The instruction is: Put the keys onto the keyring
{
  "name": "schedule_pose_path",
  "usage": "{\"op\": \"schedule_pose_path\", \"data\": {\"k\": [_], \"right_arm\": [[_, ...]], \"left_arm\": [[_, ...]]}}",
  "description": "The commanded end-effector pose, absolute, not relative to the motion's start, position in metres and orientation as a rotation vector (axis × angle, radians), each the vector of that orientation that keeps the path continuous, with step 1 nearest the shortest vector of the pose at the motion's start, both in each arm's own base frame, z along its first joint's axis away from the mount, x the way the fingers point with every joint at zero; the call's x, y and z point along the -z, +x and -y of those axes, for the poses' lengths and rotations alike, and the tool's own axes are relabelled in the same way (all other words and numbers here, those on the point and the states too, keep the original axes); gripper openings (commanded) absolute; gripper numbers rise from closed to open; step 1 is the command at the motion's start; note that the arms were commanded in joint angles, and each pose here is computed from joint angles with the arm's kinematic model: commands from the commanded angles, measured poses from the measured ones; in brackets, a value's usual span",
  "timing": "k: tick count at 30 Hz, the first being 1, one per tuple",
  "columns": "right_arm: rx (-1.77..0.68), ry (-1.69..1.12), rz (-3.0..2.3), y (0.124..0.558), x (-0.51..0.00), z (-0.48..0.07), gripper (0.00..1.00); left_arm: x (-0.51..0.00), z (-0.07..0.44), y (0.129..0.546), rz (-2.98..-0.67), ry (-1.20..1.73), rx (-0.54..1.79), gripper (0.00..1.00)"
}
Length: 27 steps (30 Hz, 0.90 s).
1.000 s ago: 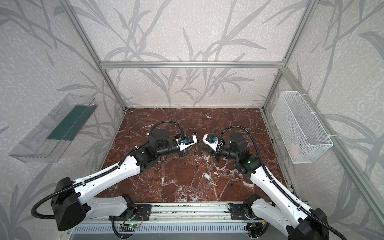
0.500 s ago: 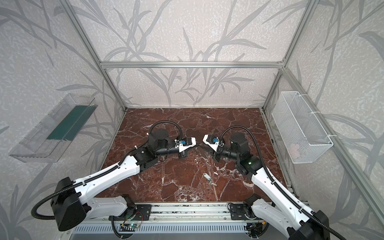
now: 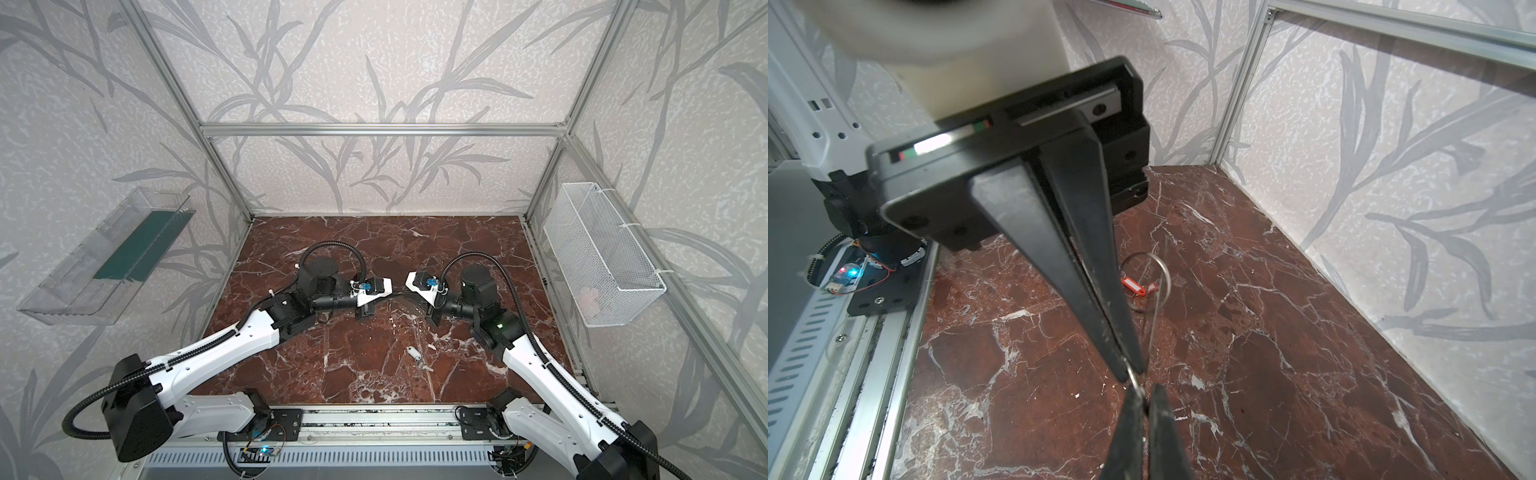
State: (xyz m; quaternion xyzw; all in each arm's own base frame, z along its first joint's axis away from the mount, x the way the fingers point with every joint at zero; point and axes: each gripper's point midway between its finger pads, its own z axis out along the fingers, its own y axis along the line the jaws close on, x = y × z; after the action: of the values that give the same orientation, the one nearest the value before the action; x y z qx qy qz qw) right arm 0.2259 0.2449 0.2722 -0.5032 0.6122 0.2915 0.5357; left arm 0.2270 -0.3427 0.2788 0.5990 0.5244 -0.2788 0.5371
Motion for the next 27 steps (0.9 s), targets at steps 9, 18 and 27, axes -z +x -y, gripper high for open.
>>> {"op": "schedule_pose_path", "data": {"k": [9, 18, 27], "right_arm": [[-0.767, -1.166, -1.444, 0.224, -0.281, -0.25, 0.0], [-0.634, -1.153, -1.397, 0.224, -0.291, -0.23, 0.33], [-0.689, -1.187, -1.446, 0.226, -0.277, -0.233, 0.26]], "left_arm": [[-0.295, 0.344, 0.237, -1.216, 1.393, 0.625, 0.0], [-0.299, 0.336, 0.232, -1.203, 1.411, 0.681, 0.0], [-0.299, 0.338, 0.229, -1.193, 1.414, 0.714, 0.0]]}}
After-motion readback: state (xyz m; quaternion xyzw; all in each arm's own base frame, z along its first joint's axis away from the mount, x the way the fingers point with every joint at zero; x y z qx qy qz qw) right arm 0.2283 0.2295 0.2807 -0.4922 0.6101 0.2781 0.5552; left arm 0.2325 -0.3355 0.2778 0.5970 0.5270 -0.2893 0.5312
